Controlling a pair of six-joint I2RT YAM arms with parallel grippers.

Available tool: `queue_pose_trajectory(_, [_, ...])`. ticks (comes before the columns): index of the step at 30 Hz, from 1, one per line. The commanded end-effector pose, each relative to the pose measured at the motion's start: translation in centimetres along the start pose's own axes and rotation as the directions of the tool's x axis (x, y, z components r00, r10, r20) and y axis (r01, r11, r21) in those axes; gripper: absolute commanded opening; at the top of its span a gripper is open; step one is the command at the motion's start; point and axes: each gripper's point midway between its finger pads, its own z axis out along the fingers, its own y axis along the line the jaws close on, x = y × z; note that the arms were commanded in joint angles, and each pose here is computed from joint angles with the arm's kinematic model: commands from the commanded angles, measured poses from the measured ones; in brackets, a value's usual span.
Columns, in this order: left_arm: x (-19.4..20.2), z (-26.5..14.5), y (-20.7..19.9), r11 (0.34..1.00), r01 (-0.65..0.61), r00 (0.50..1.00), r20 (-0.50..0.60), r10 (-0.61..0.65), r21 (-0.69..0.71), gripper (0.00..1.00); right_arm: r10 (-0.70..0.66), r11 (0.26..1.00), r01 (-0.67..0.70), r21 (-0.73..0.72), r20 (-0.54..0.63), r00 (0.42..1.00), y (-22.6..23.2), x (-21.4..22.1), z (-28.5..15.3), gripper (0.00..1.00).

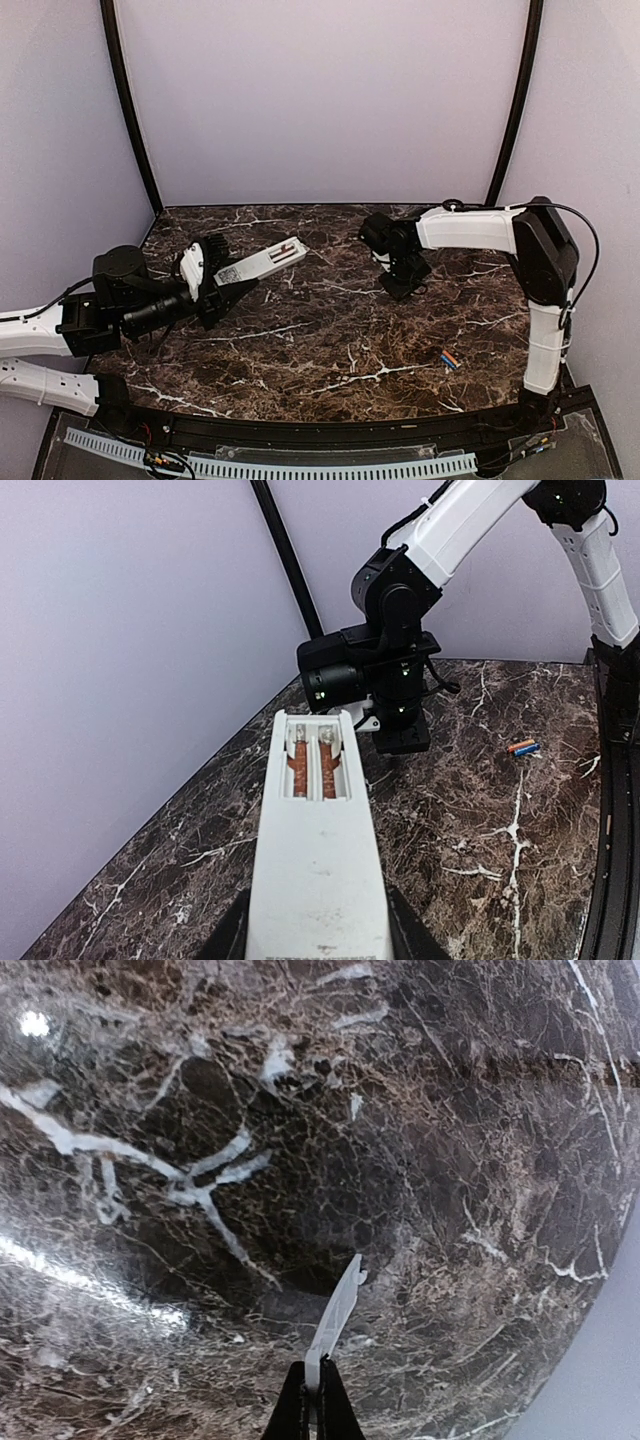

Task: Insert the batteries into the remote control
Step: Place the battery cover at the center of the board, then pass from the left arm to the right

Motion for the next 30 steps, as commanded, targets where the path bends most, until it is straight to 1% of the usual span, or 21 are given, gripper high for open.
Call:
queue_pose_trajectory(1, [0.1,-0.2,0.3,1.000,0.001,1.000,-0.006,-0.001,-0.016,0.00,-0.089,0.983,0.094,0.157,-0.038,0.995,-0.3,0.7,-0.2,0.00])
queue_pose_trajectory(5, [0.0,-0.1,0.3,1.000,-0.008,1.000,-0.004,0.008,-0.019,0.00,-0.132,0.972,0.151,0.181,-0.111,0.985,1.1,2.1,1.6,0.00])
queue_pose_trajectory(7, [0.0,-0.1,0.3,1.000,-0.011,1.000,-0.002,0.011,-0.017,0.00,-0.136,0.974,0.156,0.163,-0.126,0.983,1.9,2.6,2.1,0.08])
queue_pose_trajectory(10, [0.0,-0.1,0.3,1.000,-0.015,1.000,-0.005,0.015,-0.018,0.00,-0.132,0.983,0.145,0.109,-0.117,0.984,3.1,2.7,2.2,0.21])
queue_pose_trajectory(12, [0.1,-0.1,0.3,1.000,-0.016,1.000,-0.006,0.016,-0.017,0.00,-0.130,0.990,0.134,0.035,-0.097,0.987,4.4,2.5,1.7,0.29])
queue_pose_trajectory(16, [0.1,-0.3,0.2,1.000,-0.005,1.000,-0.009,0.004,-0.010,0.00,-0.117,0.982,0.114,-0.153,-0.010,0.993,6.8,1.1,-0.7,0.39])
queue_pose_trajectory(19, [0.7,-0.5,-0.1,1.000,0.003,1.000,-0.027,-0.003,0.008,0.00,-0.119,0.944,0.148,-0.294,0.113,0.986,8.1,-0.6,-4.4,0.52])
queue_pose_trajectory(22, [0.8,-0.8,-0.3,1.000,0.011,1.000,-0.028,-0.011,0.023,0.00,-0.095,0.908,0.187,-0.375,0.251,0.963,7.7,-2.2,-8.7,0.67])
queue_pose_trajectory(23, [0.9,-0.9,-0.4,1.000,0.014,0.999,-0.030,-0.013,0.025,0.00,-0.094,0.891,0.213,-0.401,0.296,0.951,7.6,-2.5,-10.1,0.70])
queue_pose_trajectory(24, [0.8,-1.0,-0.4,1.000,0.016,1.000,-0.026,-0.015,0.028,0.00,-0.088,0.875,0.236,-0.423,0.340,0.936,7.5,-2.8,-11.5,0.73])
queue_pose_trajectory(25, [0.9,-1.0,-0.6,0.999,0.017,1.000,-0.026,-0.016,0.042,0.00,-0.100,0.859,0.283,-0.426,0.402,0.910,7.4,-3.0,-13.0,0.74])
queue_pose_trajectory(27, [1.0,-1.1,-1.2,0.997,0.016,1.000,-0.028,-0.014,0.075,0.00,-0.108,0.820,0.382,-0.426,0.541,0.834,7.3,-3.3,-16.6,0.75])
queue_pose_trajectory(28, [1.2,-1.1,-1.8,0.994,0.012,0.999,-0.036,-0.008,0.107,0.00,-0.108,0.800,0.440,-0.407,0.625,0.773,7.2,-3.3,-18.7,0.74])
queue_pose_trajectory(30, [1.6,-1.0,-2.6,0.989,0.001,0.999,-0.054,0.007,0.147,0.00,-0.118,0.758,0.565,-0.327,0.782,0.612,7.3,-2.9,-22.5,0.73])
